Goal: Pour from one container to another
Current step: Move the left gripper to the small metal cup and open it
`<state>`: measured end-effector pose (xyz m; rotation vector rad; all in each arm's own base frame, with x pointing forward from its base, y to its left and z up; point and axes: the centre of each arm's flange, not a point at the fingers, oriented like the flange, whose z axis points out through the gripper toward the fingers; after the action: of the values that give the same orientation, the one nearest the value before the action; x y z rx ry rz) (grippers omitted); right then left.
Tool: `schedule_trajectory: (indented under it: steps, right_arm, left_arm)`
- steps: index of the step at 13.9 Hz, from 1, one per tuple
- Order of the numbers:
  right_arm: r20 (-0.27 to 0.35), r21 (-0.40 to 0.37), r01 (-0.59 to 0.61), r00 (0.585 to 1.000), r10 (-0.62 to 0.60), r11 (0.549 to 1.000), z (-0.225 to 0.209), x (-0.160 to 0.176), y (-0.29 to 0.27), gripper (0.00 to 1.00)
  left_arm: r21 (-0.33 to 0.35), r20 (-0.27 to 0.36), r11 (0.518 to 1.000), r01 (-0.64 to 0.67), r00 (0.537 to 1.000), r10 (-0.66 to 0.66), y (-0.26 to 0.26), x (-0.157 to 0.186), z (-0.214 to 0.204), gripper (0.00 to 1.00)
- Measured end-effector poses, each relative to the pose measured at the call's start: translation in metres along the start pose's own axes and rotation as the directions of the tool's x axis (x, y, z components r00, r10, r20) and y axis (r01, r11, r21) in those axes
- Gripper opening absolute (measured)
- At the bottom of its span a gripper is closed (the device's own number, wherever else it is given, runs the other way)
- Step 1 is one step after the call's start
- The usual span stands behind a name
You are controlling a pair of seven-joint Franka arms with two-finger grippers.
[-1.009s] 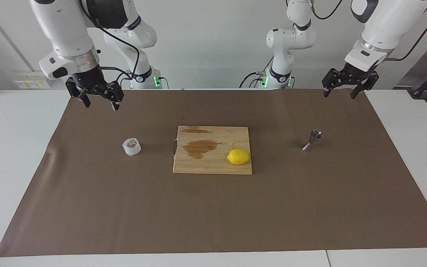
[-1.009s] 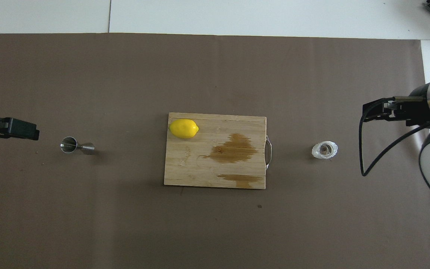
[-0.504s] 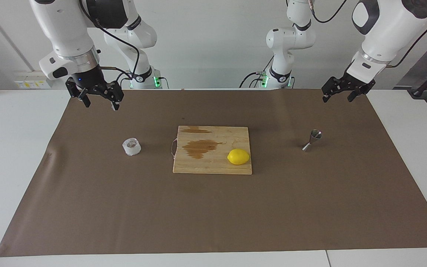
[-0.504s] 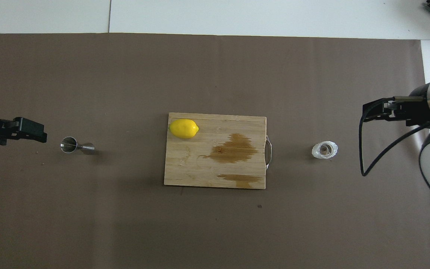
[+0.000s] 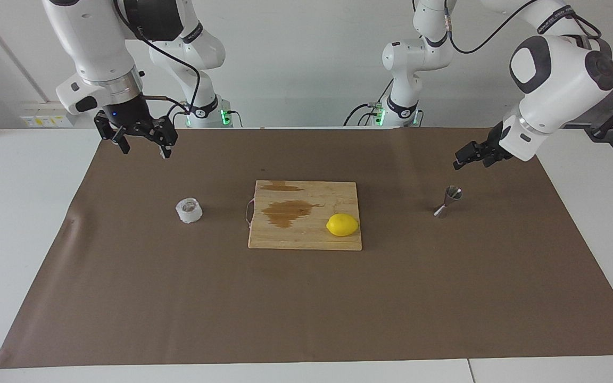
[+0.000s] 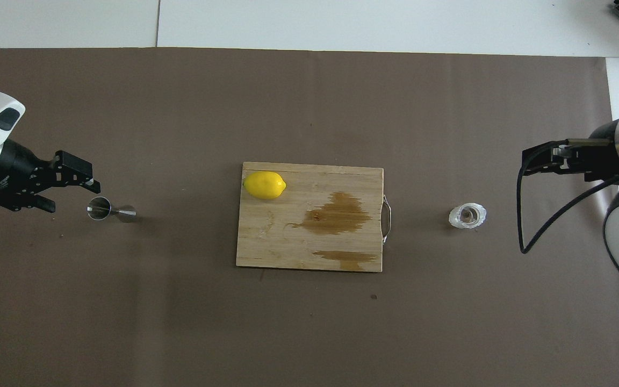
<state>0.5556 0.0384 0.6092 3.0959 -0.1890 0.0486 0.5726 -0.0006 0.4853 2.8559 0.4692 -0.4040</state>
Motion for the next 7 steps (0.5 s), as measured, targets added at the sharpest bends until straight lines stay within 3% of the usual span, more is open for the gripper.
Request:
schedule_trajectory:
  steps: [4,7]
  right_arm:
    - [0.000,0.000,0.000,1.000,0.000,1.000,0.000,0.000,0.000,1.00]
    - [0.000,0.000,0.000,1.000,0.000,1.000,0.000,0.000,0.000,1.00]
  left_arm:
    - [-0.063,0.077,0.983,0.174,0.983,-0.169,-0.013,0.017,0.022,1.00]
    - [-0.088,0.194,0.957,0.275,0.947,-0.254,-0.030,0.030,0.043,1.00]
